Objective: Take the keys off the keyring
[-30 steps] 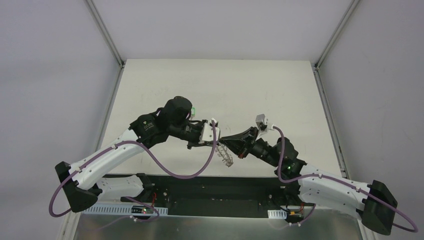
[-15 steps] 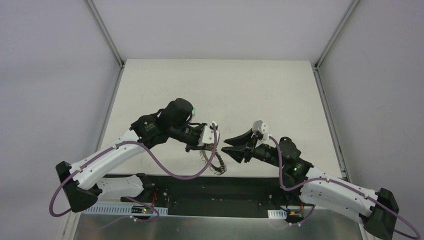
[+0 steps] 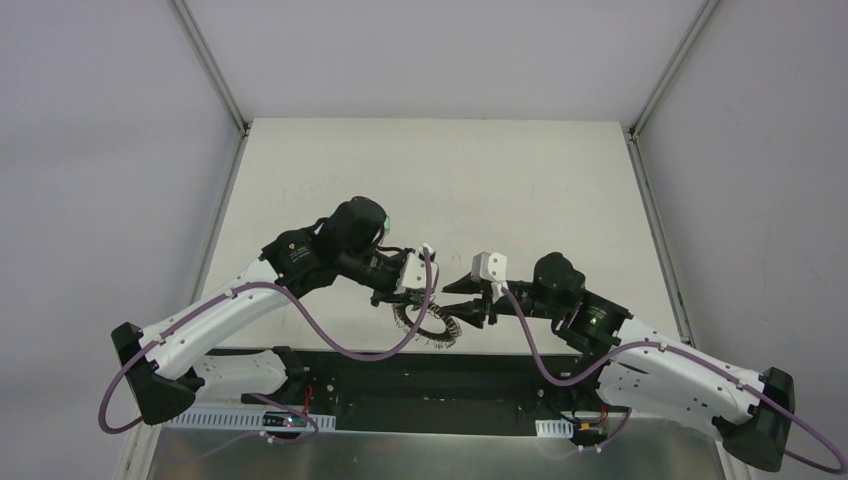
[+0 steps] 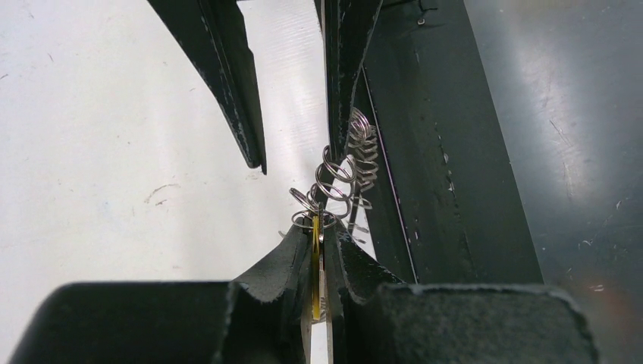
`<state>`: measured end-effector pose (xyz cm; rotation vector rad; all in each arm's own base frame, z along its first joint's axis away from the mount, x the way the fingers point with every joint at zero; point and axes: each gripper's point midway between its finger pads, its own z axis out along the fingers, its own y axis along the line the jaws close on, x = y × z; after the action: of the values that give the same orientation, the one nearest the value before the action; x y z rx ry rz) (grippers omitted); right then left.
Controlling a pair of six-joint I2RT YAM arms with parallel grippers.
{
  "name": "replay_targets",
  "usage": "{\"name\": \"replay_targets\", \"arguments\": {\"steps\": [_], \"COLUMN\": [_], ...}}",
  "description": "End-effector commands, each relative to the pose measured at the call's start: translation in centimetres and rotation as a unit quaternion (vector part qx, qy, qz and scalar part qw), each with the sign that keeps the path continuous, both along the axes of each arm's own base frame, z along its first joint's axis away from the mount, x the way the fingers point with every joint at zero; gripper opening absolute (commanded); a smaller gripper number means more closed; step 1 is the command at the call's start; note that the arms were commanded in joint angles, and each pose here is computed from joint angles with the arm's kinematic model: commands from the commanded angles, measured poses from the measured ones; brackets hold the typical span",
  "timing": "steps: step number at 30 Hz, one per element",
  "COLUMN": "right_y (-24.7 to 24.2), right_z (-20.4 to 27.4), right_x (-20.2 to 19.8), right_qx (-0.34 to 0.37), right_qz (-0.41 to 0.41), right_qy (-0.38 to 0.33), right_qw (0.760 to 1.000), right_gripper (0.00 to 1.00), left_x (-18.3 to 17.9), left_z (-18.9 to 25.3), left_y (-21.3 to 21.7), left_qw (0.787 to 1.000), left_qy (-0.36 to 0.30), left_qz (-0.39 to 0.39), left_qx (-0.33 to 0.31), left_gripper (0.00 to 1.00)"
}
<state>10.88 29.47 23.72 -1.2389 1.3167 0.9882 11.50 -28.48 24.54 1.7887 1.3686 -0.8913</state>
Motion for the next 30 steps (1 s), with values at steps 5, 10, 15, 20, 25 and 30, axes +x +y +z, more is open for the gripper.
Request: {"name": "replay_targets", "arguments": {"steps": [5,10,15,20,25,30], "right_y": [1.2,1.7,2.0,2.3,2.6,2.9], "right_z": [2.2,2.9,3.3,3.4,3.8,3.5], "right_x": [-0.6,-1.0,-1.2,-1.2,-1.3,-1.4], "right_qx": [0.001,0.017,0.02,0.022,0.025,0.022], "right_qz": [0.052,0.067,0.076,0.08,0.087,0.094], "right_qy": [-0.038,-0.038,-0.036,-0.034,-0.033,-0.022], "right_qw": [0.998,0.997,0.996,0.996,0.995,0.995], "right_gripper": [0.43,0.42,0.41,0.37,0.3,0.26], "left_x": [-1.4,-1.5,-1.6,-1.6,-1.7,-1.6], "left_z": [1.3,1.3,1.4,1.3,1.3,1.4], "left_y": [-0.5,-0.5,-0.5,-0.5,-0.5,-0.5], "left_qw": [0.998,0.998,0.998,0.998,0.998,0.998], "left_qy": [-0.003,-0.001,0.0,0.001,0.002,-0.002], "left_qz": [-0.045,-0.048,-0.049,-0.051,-0.052,-0.05], "left_qx": [-0.038,-0.039,-0.039,-0.04,-0.04,-0.041], "left_gripper": [0.0,0.0,0.0,0.0,0.0,0.0]}}
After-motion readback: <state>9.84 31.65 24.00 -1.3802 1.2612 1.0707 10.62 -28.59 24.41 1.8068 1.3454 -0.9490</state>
